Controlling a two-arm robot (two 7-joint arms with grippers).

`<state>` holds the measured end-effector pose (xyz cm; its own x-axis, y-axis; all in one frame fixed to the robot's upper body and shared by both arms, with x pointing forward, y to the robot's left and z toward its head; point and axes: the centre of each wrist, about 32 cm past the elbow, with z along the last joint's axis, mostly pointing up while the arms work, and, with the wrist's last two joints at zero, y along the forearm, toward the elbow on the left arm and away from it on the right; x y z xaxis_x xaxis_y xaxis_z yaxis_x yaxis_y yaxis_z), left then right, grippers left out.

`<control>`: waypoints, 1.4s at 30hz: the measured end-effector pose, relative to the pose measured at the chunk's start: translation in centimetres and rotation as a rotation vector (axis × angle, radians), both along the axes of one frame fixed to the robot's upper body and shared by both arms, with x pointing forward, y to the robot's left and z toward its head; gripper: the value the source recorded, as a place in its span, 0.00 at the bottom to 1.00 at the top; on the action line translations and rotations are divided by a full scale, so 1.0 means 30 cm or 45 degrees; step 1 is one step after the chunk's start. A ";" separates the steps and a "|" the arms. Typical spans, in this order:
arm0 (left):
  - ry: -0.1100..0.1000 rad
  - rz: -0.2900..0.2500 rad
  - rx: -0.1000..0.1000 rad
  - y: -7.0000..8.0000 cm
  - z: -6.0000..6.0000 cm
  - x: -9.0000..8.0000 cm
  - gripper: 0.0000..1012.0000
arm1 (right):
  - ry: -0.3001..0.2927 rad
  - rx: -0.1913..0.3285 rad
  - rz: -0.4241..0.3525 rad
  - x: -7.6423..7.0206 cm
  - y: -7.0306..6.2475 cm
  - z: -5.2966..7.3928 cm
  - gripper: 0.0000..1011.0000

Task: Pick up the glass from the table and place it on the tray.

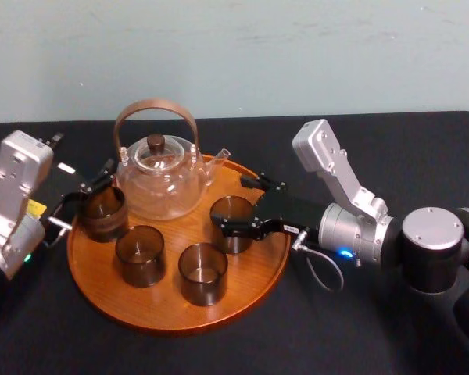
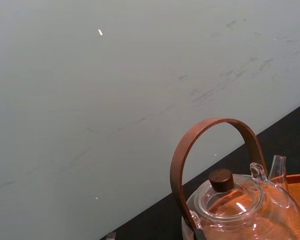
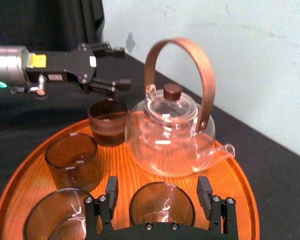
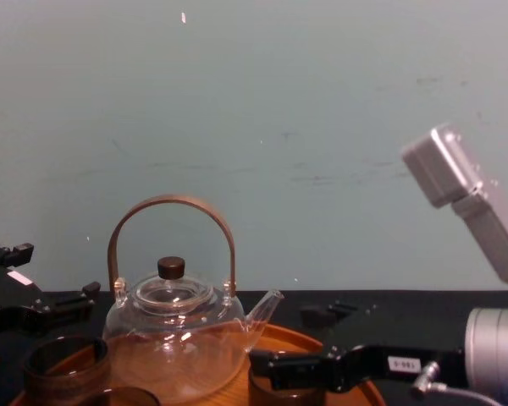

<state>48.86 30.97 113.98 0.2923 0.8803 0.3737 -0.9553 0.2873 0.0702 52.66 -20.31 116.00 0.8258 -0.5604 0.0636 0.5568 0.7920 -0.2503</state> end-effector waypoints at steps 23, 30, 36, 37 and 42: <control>0.000 0.000 0.000 0.000 0.000 0.000 0.99 | -0.155 0.037 -0.265 -0.194 -0.178 0.063 0.99; 0.000 0.000 0.000 0.000 0.000 0.000 0.99 | -0.150 0.036 -0.417 -0.251 -0.253 0.036 0.99; 0.000 0.000 0.000 0.000 0.000 0.000 0.99 | -0.139 0.023 -0.567 -0.287 -0.310 0.004 0.99; 0.000 0.000 0.000 0.000 0.000 0.000 0.99 | -0.135 0.023 -0.583 -0.289 -0.314 -0.001 0.99; 0.000 0.000 0.000 0.000 0.000 0.000 0.99 | -0.127 0.021 -0.616 -0.294 -0.324 -0.011 0.99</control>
<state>48.86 30.97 113.98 0.2923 0.8803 0.3737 -0.9552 0.2873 0.0703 43.84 -30.02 115.66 0.4609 -0.8797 0.1169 0.8823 0.4401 -0.1666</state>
